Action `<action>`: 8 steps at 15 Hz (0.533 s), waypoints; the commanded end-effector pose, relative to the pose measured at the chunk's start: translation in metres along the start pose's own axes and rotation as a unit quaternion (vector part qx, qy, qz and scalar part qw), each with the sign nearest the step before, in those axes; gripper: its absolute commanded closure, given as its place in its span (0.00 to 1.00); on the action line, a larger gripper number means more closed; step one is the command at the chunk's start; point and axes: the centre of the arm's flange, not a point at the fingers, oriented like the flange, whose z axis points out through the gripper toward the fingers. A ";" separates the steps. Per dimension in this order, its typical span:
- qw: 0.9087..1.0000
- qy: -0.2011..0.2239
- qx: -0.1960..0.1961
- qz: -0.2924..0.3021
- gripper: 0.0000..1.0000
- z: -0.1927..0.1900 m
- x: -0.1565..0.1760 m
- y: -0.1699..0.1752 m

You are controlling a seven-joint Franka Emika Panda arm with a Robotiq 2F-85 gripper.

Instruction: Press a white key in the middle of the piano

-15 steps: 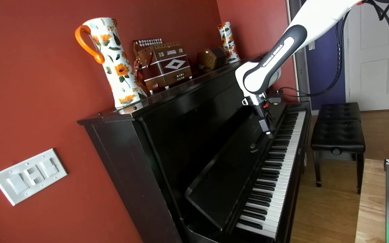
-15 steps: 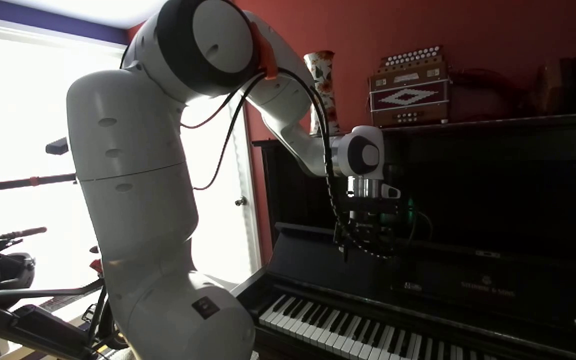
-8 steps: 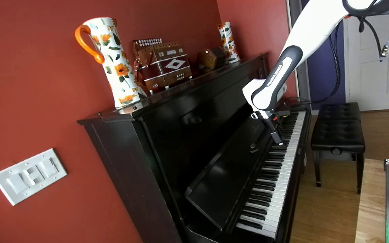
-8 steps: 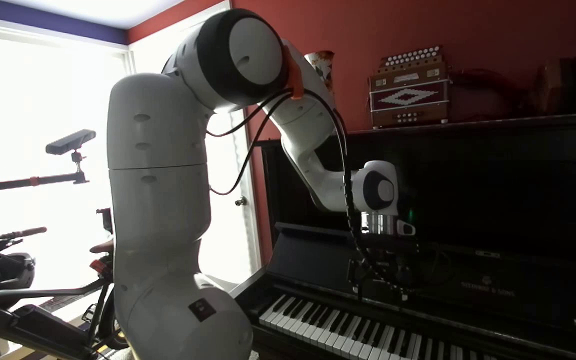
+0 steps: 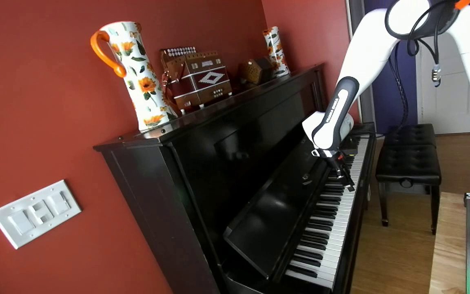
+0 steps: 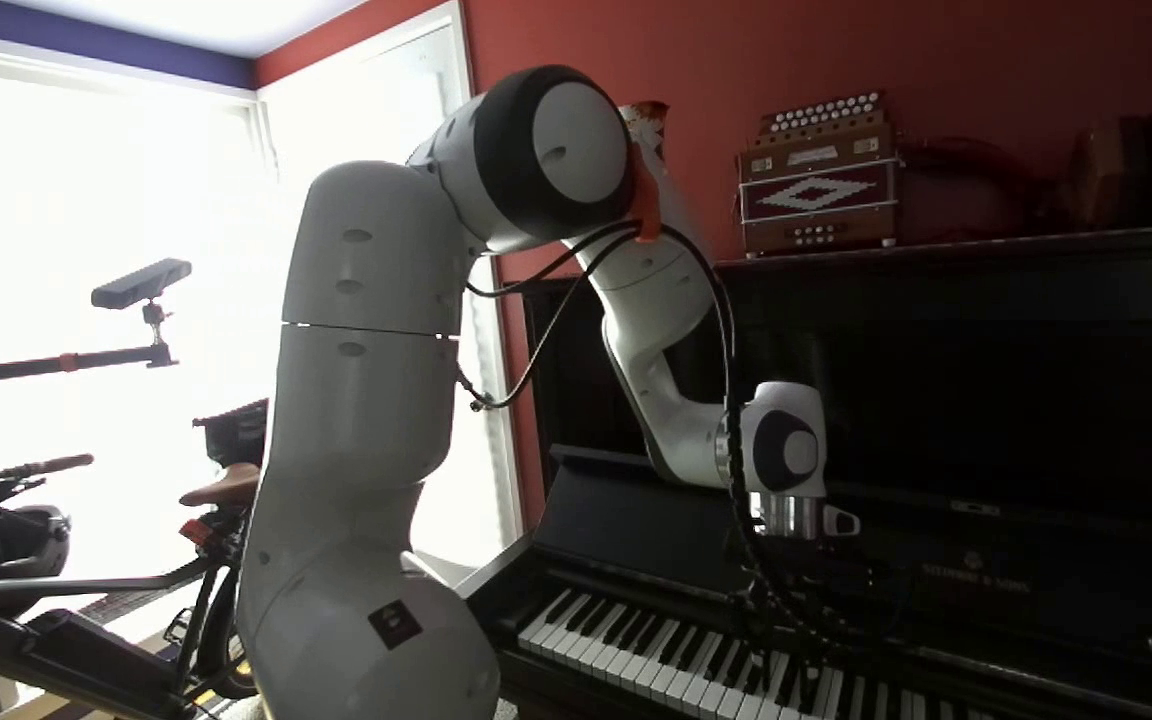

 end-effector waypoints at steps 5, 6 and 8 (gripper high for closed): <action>0.999 0.032 -0.004 0.005 1.00 0.038 0.009 0.024; 0.999 0.035 -0.004 0.006 1.00 0.041 0.011 0.026; 0.999 0.039 -0.004 0.005 1.00 0.045 0.013 0.028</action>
